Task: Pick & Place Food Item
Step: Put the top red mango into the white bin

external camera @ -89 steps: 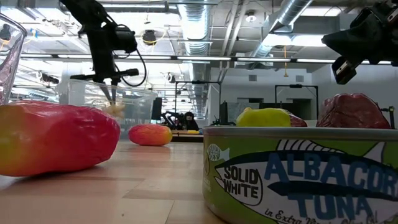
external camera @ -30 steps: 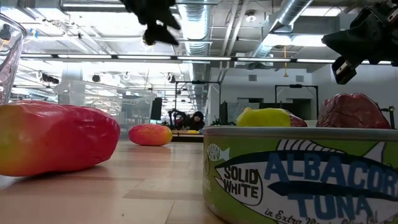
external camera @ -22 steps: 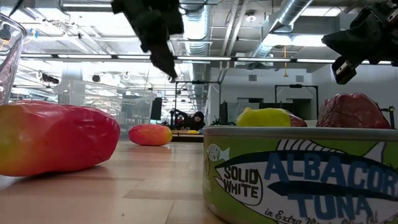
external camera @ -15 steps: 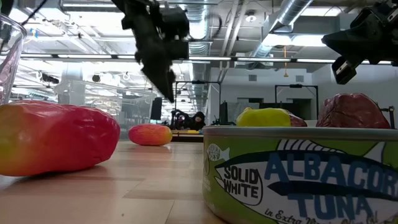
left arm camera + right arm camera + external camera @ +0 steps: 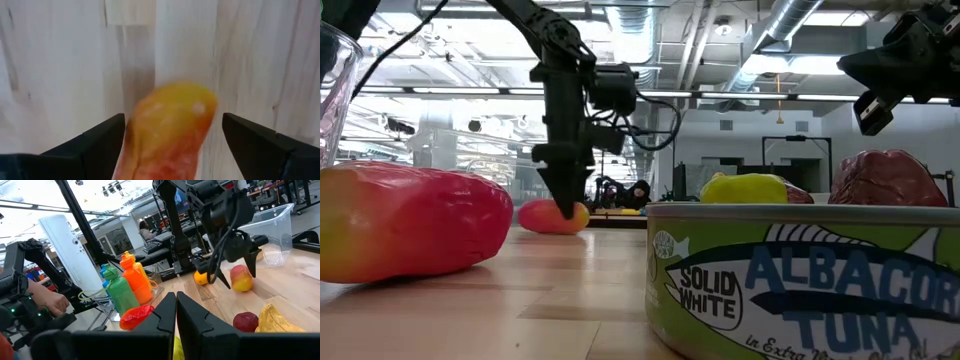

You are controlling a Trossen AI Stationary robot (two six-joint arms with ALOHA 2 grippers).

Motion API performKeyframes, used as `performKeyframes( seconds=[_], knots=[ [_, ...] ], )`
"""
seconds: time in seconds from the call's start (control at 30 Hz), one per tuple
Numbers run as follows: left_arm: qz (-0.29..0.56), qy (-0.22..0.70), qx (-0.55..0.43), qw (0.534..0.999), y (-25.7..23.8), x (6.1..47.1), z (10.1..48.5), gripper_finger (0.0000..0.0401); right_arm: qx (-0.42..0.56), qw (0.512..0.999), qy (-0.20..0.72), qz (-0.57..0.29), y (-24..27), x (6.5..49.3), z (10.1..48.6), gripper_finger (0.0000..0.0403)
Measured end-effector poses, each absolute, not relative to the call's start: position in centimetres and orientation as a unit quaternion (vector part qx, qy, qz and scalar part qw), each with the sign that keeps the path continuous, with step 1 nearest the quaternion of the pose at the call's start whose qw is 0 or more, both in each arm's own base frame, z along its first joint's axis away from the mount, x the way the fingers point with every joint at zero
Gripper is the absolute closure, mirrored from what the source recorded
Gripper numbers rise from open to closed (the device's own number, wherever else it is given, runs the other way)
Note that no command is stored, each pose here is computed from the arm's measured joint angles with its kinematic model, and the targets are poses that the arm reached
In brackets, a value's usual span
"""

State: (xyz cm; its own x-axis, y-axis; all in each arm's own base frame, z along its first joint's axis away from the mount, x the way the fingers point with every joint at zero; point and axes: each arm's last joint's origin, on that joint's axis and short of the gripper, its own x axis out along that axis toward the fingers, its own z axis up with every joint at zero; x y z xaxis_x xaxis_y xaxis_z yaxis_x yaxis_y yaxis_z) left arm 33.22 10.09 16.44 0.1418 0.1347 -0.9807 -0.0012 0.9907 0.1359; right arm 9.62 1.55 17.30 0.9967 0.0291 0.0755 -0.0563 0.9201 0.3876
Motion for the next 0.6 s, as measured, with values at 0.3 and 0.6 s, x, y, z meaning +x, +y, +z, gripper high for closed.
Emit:
performKeyframes(
  seconds=[0.3, 0.6],
  knots=[
    [0.042, 0.655, 0.048, 0.753, 9.9, 32.9, 15.8, 0.0134, 0.199, 0.979, -0.034, 0.022, 1.5, 9.6, 17.3, 0.0393],
    [0.049, 0.642, 0.035, 0.765, 8.5, 33.1, 16.6, 0.0187, 0.199, 0.979, -0.034, 0.022, 1.5, 9.6, 17.3, 0.0393]
  ],
)
